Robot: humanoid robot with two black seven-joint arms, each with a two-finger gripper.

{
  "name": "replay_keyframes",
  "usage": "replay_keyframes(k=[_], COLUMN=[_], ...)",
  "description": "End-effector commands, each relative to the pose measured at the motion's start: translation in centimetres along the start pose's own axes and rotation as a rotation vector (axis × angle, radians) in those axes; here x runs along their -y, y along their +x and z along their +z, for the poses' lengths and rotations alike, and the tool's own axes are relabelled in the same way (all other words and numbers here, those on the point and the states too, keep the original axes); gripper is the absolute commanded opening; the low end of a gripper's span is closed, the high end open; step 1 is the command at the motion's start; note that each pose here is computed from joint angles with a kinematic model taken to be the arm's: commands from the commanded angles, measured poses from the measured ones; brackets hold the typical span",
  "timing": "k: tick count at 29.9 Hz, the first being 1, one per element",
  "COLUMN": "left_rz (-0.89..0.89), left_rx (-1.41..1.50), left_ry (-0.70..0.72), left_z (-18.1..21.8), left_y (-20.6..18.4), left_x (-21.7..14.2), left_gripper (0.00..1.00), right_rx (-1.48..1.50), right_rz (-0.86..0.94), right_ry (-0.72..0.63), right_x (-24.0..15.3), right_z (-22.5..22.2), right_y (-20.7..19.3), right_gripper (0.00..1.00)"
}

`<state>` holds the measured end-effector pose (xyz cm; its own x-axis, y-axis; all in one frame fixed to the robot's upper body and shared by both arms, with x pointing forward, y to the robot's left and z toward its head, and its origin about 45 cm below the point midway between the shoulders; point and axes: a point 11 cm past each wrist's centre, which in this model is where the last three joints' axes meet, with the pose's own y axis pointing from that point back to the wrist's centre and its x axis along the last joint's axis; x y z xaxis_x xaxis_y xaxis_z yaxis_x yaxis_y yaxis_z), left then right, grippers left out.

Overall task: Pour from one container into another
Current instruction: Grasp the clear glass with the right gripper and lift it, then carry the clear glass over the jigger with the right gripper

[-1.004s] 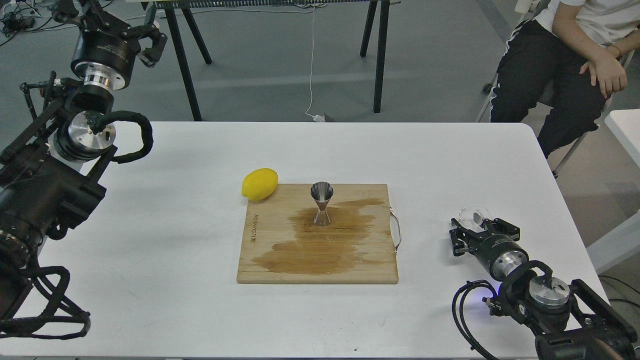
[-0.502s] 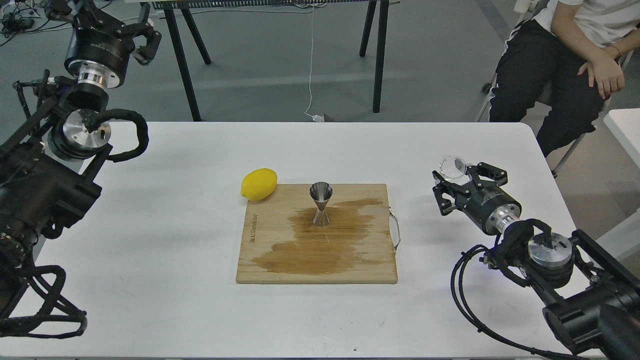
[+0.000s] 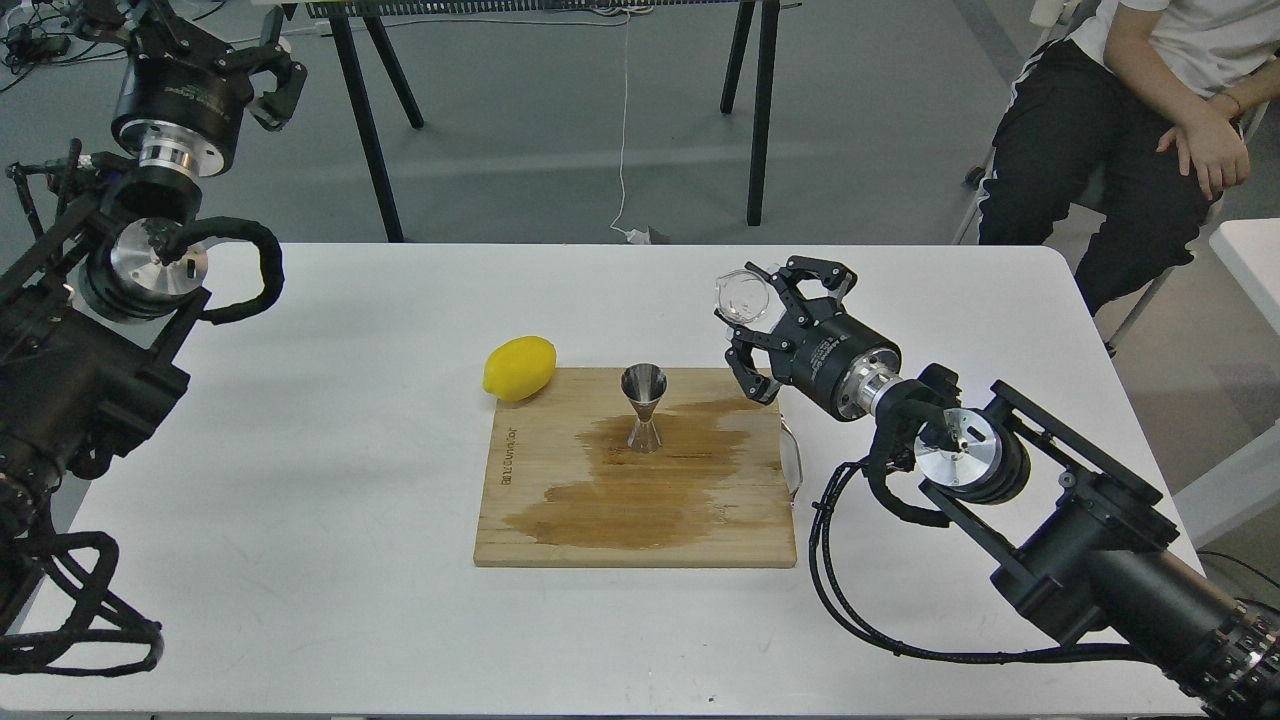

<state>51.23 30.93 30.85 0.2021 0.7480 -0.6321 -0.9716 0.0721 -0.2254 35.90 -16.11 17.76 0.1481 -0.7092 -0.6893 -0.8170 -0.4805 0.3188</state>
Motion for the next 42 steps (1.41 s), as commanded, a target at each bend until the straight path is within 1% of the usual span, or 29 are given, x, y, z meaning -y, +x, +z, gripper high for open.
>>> replay_keyframes(k=[1,4,11,21,26,33,42], left_rz=[0.0,-0.001,0.0,0.001,0.001,0.003,0.004], left_rx=[0.001,0.002,0.003,0.004,0.004,0.007,0.006], left_ry=[-0.002,-0.004,-0.004,-0.002,-0.002,-0.008,-0.006], left_z=[0.1,0.2,0.2,0.2,0.2,0.5,0.4], left_y=[0.0,0.1,0.1,0.2,0.2,0.4,0.4], left_x=[0.0,0.0,0.0,-0.1,-0.1,-0.1,-0.1], left_gripper=[1.0,1.0,1.0,1.0,1.0,1.0,1.0], right_rx=[-0.107,-0.158,-0.414,-0.575,-0.651,-0.762,-0.819], right_rz=[-0.006,-0.013,0.02,0.037,0.066,0.051,0.034], right_ry=[-0.011,0.0,0.01,0.025,0.052,0.064,0.063], right_x=[1.0,1.4,1.6,1.5,1.8,2.5,2.9], right_z=[1.3,1.8,3.0,3.8,3.6,4.0,4.5], right_y=[-1.5,-2.4,-2.2,-2.0,-1.2,-1.8,-2.5], right_gripper=[0.4,0.4,0.4,0.4,0.4,0.4,0.4])
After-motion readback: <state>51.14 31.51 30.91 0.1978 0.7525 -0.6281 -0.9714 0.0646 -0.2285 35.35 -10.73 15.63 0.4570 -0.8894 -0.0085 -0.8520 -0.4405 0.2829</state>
